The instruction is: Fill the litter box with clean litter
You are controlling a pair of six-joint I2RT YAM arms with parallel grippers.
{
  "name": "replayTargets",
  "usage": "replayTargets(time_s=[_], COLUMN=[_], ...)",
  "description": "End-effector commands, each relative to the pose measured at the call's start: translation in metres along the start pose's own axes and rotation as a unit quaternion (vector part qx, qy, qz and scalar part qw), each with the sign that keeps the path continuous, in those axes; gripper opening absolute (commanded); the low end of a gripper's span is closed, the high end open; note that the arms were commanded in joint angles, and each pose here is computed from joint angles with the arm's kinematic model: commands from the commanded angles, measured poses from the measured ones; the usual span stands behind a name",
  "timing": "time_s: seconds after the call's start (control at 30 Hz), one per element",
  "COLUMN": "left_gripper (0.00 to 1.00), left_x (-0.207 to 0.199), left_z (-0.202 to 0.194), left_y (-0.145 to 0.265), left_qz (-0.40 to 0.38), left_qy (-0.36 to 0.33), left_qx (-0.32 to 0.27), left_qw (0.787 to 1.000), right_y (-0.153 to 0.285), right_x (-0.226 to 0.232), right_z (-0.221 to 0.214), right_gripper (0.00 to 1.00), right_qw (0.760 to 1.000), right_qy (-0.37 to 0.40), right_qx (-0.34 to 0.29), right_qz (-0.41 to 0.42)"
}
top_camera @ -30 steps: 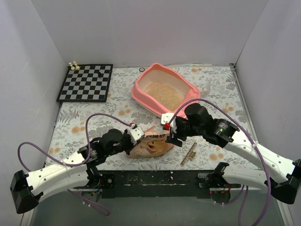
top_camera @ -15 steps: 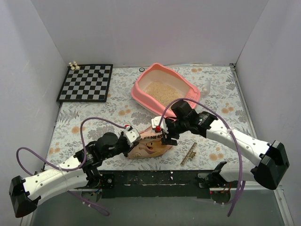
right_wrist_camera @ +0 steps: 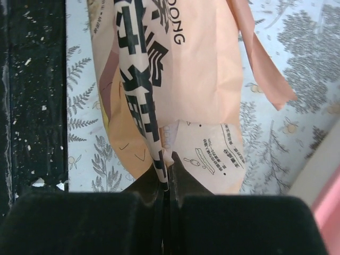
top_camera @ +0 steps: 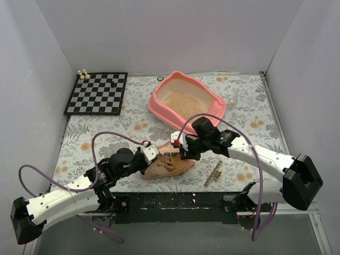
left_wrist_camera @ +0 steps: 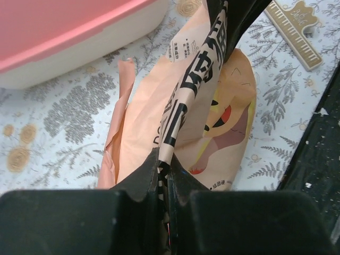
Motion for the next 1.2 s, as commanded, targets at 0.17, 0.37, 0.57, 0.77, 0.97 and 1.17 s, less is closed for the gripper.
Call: replayTargets(time_s=[0.17,0.37,0.57,0.77,0.97,1.17], left_gripper=[0.0,0.0,0.0,0.0,0.0,0.0], left_x=[0.017,0.015,0.025,0.02,0.023,0.028], left_z=[0.111,0.055,0.007,0.009,0.023,0.033], left_y=[0.019,-0.004,-0.024,-0.024,-0.014,0.002], left_qz=[0.083,0.05,0.113,0.094,0.13,0.19], left_qy=[-0.094,-0.027,0.032,0.048,0.078,0.144], left_qx=[-0.179,-0.093,-0.008,-0.014,-0.024,-0.084], left_qw=[0.976,0.994,0.993,0.994,0.988,0.968], right_y=[0.067,0.047,0.033,0.065,0.111,0.129], right_x=[-0.017,0.015,0.023,0.006,-0.006,0.006], right_z=[0.042,0.011,-0.006,0.015,0.045,0.036], right_gripper=[0.01,0.01,0.39,0.72,0.9,0.93], right_qw=[0.99,0.991,0.986,0.965,0.898,0.792], right_qy=[-0.013,-0.068,-0.115,-0.133,-0.269,-0.414], right_qx=[0.0,-0.009,-0.014,0.0,0.017,0.027], right_qz=[-0.139,-0.111,-0.12,-0.225,-0.348,-0.448])
Point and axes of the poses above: each gripper's point midway between its finger pads, its own y axis back along the fingers, its own x axis along the line the jaws close on, z = x × y, the point moved 9 cm from there along y, back along the fingers, and after that the axes turned 14 degrees about y, right-handed, at the moved point
